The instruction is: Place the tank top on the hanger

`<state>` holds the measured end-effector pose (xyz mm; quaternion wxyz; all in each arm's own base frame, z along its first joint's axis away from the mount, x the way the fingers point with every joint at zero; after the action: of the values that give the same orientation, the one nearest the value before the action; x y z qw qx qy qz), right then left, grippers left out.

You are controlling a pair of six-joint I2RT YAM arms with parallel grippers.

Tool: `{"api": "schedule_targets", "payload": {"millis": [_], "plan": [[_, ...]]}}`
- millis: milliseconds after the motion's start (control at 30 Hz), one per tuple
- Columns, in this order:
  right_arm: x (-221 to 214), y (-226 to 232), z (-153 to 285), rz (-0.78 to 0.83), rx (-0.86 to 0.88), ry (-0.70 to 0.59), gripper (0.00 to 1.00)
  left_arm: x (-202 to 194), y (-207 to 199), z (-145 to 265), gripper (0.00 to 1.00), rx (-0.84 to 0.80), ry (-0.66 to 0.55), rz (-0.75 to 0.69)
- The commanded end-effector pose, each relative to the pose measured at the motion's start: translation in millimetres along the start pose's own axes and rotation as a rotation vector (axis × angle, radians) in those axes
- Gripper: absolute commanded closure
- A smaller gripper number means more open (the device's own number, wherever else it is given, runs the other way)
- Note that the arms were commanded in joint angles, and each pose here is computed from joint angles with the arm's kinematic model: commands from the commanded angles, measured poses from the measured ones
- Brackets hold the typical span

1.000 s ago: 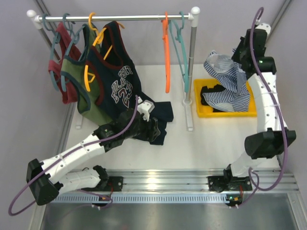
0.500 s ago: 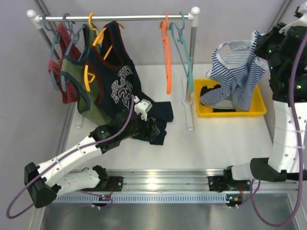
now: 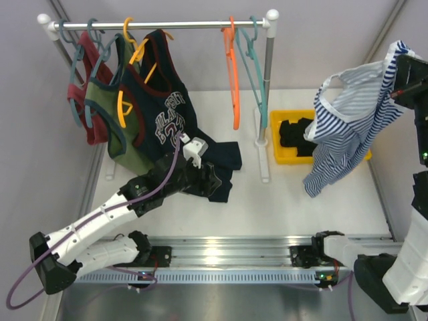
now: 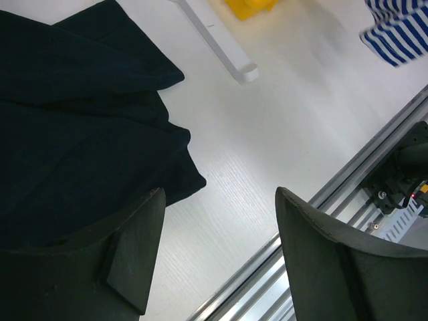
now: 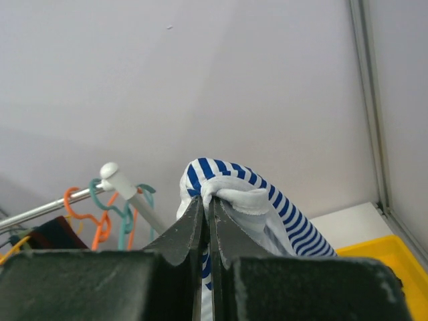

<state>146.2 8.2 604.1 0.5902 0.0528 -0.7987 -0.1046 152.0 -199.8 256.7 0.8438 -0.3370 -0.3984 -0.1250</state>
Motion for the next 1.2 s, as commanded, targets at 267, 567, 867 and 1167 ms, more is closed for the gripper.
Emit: {"api": "schedule_targets", "payload": {"millis": [267, 567, 867, 1167], "plan": [[-109.7, 7.6, 6.8, -0.154, 0.193, 0.244, 1.0, 0.3, -13.9, 1.4, 0.26, -0.155, -0.1, 0.123], [-210.0, 27.9, 26.8, -0.247, 0.275, 0.482, 1.0, -34.0, -8.8, -17.8, 0.24, -0.34, -0.177, 0.324], [-257.4, 114.3, 59.3, -0.195, 0.415, 0.633, 1.0, -27.5, 8.3, -3.3, 0.24, -0.219, -0.309, 0.324], [-225.1, 153.0, 52.5, -0.182, 0.513, 0.587, 1.0, -14.0, 16.6, 30.9, 0.2, -0.142, -0.421, 0.293]]}}
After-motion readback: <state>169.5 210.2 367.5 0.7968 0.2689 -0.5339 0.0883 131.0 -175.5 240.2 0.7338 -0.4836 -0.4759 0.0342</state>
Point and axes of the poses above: each gripper's point midway between its finger pads, its own z axis back along the fingers, its own y axis along the line the jaws close on, x = y × z, the point moved 8 cm from there along z, back along the fingers, and after that the axes turned 11 degrees about z, right-handed, at the moved point
